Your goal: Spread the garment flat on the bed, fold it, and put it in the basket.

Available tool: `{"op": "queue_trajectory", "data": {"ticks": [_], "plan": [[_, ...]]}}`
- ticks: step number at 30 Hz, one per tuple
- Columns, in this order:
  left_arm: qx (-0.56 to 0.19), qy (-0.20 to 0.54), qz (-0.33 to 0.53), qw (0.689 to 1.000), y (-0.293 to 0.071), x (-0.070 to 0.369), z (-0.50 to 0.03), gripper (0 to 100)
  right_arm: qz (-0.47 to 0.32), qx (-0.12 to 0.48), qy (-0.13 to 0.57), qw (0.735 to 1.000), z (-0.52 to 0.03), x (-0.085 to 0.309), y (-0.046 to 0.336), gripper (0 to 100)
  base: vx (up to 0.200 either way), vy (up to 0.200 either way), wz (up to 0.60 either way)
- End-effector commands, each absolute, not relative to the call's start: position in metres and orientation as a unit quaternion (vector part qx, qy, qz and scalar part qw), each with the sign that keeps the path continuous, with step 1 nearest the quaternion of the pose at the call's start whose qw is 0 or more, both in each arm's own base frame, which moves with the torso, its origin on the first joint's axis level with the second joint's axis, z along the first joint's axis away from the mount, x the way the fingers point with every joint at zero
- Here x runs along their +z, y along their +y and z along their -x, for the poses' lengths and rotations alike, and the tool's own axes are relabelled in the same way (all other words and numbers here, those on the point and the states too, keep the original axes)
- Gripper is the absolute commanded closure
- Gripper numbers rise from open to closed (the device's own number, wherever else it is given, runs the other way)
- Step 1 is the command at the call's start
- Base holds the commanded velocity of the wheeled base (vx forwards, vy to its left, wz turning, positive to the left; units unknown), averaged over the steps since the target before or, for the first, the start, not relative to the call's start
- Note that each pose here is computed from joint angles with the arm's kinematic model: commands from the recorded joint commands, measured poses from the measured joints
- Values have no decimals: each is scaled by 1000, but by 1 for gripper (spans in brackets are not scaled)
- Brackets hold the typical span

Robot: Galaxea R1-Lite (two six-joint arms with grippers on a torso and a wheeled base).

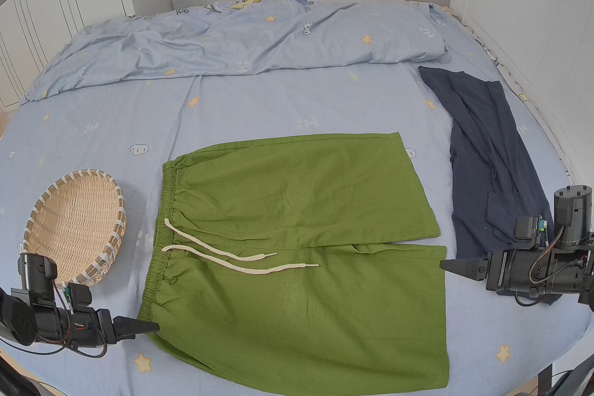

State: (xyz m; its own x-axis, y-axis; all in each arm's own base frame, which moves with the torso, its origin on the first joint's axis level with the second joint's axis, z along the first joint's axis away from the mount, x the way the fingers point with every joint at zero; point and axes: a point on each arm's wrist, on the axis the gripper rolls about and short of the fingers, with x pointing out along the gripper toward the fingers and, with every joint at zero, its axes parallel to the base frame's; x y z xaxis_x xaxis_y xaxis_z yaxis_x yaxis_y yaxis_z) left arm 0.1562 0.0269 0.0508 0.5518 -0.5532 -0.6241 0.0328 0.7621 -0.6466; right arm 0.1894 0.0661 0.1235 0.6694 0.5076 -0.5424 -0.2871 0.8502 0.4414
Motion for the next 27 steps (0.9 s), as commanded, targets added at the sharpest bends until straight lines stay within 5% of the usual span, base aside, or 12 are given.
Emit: {"op": "queue_trajectory", "data": {"ticks": [1,21,22,27], "plan": [[-182,486,297,802,28,28,-161,0,-161,226,337,899,-186,125,67,0,0,0,0],[-196,444,294,823,28,23,-195,0,-168,225,339,898,-187,125,68,0,0,0,0],[-196,443,295,824,28,22,-195,100,-168,224,339,898,-187,125,67,0,0,0,0],[-192,437,296,827,30,19,-195,100,-169,222,341,898,-188,124,67,0,0,0,0]]}}
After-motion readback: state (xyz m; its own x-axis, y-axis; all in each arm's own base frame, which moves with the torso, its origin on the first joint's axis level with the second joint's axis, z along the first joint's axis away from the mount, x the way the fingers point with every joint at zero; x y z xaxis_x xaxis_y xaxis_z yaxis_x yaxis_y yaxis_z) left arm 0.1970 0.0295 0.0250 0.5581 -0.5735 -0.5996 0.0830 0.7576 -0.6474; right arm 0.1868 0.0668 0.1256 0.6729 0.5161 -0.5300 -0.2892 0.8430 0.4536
